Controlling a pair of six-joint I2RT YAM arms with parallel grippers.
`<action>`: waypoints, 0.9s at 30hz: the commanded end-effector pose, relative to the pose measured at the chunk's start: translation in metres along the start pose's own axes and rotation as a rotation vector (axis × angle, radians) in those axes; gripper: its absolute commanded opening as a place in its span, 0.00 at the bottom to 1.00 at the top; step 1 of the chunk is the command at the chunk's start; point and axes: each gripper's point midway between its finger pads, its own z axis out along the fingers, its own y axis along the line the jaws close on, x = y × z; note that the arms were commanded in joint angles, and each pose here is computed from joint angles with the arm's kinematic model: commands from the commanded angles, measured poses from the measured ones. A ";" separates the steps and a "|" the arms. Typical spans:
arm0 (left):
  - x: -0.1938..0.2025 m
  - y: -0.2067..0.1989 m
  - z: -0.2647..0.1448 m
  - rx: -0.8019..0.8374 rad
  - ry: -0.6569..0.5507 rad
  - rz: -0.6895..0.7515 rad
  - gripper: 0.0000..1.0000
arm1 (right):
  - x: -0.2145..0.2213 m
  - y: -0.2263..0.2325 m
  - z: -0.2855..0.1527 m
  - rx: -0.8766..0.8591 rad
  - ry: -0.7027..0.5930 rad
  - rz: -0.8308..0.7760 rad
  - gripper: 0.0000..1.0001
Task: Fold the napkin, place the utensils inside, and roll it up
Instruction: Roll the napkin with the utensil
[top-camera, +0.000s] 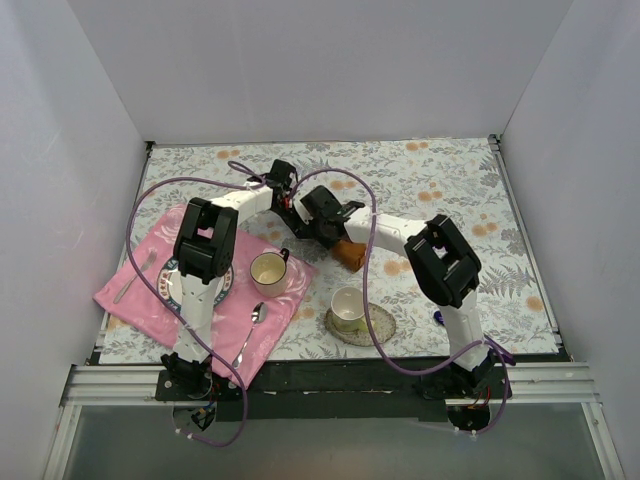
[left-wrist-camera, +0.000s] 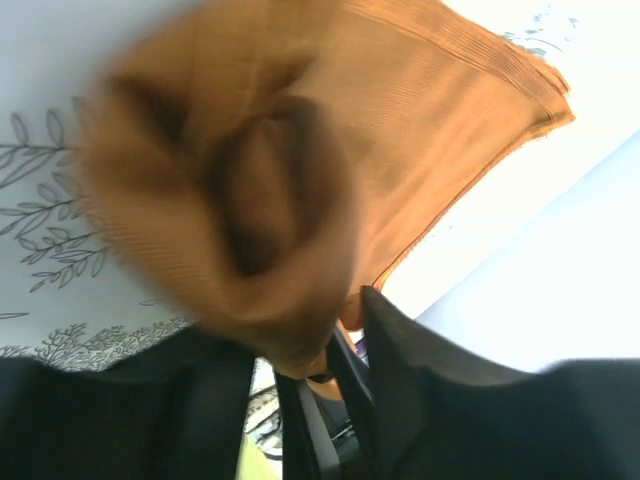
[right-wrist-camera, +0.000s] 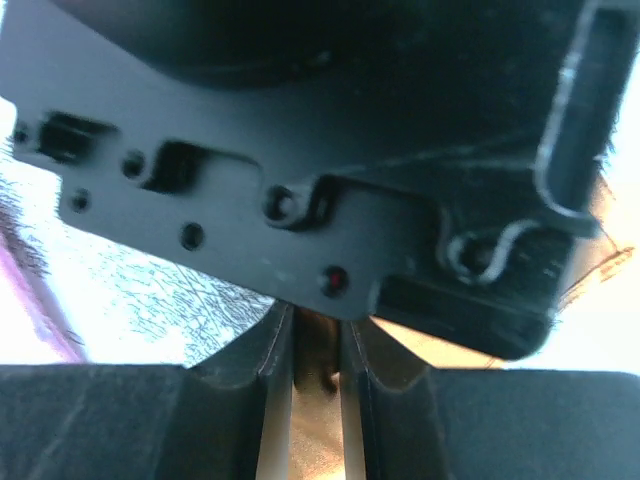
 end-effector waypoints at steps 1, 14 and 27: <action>-0.007 0.012 -0.013 -0.064 -0.060 0.053 0.51 | 0.015 0.011 0.006 -0.133 0.037 0.089 0.24; -0.024 -0.010 -0.051 0.050 -0.127 0.076 0.64 | 0.018 0.017 0.000 -0.502 0.004 0.364 0.20; -0.002 -0.008 -0.016 -0.022 -0.091 0.147 0.69 | 0.020 0.013 -0.002 -0.936 -0.020 0.675 0.18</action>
